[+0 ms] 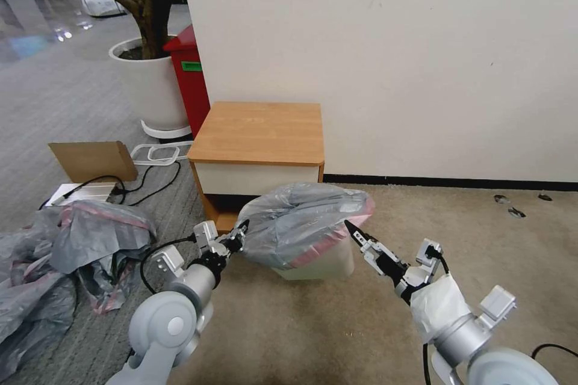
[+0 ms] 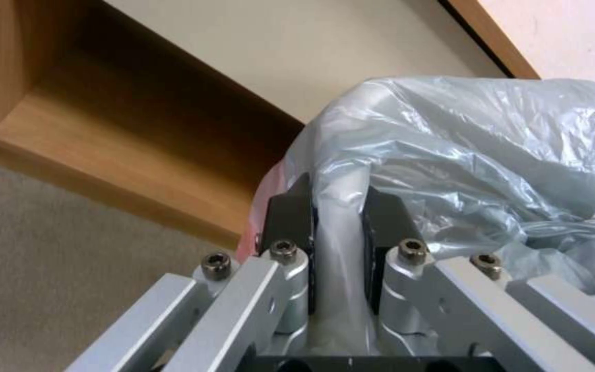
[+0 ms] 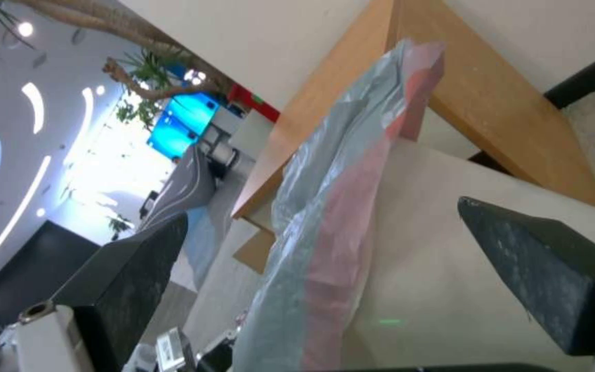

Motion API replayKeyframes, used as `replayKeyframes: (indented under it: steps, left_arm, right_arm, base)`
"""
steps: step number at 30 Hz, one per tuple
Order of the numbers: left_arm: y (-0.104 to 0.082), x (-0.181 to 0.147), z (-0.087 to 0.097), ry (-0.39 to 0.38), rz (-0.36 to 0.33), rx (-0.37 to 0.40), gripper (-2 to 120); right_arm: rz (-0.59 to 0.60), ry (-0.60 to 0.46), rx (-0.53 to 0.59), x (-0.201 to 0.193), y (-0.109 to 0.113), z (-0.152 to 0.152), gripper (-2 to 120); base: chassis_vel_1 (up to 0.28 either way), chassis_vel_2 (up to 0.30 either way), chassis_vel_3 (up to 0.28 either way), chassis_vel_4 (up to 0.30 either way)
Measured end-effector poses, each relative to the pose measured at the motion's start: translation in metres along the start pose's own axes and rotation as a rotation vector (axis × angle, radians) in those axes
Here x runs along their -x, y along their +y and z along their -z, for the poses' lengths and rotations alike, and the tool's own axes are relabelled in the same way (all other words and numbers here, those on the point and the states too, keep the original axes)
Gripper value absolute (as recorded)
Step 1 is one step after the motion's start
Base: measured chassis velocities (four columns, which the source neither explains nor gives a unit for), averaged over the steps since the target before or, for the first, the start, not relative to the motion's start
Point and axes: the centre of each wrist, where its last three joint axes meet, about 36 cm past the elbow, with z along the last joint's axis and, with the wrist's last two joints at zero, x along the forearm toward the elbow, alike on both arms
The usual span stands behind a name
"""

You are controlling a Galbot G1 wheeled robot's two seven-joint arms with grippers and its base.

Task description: Pick up the garbage bag from the table and place it over the trash can.

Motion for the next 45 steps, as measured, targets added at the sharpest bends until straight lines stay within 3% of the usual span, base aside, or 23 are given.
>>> replayKeyframes:
  steps: [9, 19, 23, 24, 39, 42, 45]
  left_arm:
    - [-0.004, -0.004, -0.001, 0.0, -0.013, 0.0, 9]
    - [-0.009, -0.009, -0.004, -0.003, -0.029, 0.003, 9]
    - [-0.01, -0.009, -0.006, -0.004, -0.045, 0.016, 9]
    - [-0.011, -0.009, -0.007, -0.003, -0.05, 0.016, 9]
    - [-0.014, -0.01, -0.006, -0.015, -0.057, 0.016, 9]
    - [-0.014, -0.01, -0.006, -0.017, -0.057, 0.016, 9]
    - [-0.014, -0.01, -0.006, -0.018, -0.058, 0.015, 9]
  right_arm:
    - [-0.033, -0.048, -0.001, 0.006, -0.003, -0.003, 100]
    - [-0.106, -0.13, 0.041, 0.025, 0.008, 0.002, 99]
    - [-0.158, -0.167, 0.068, 0.031, 0.015, 0.0, 90]
    - [-0.179, -0.18, 0.081, 0.032, 0.018, -0.002, 82]
    - [-0.214, -0.209, 0.099, 0.033, 0.022, -0.007, 33]
    - [-0.218, -0.209, 0.093, 0.033, 0.021, -0.008, 17]
    - [-0.222, -0.209, 0.086, 0.033, 0.021, -0.008, 12]
  base:
    - [0.0, 0.0, 0.0, 0.0]
    - [0.0, 0.0, 0.0, 0.0]
    - [0.0, 0.0, 0.0, 0.0]
    - [0.0, 0.0, 0.0, 0.0]
    - [0.0, 0.0, 0.0, 0.0]
    - [0.0, 0.0, 0.0, 0.0]
    - [0.0, 0.0, 0.0, 0.0]
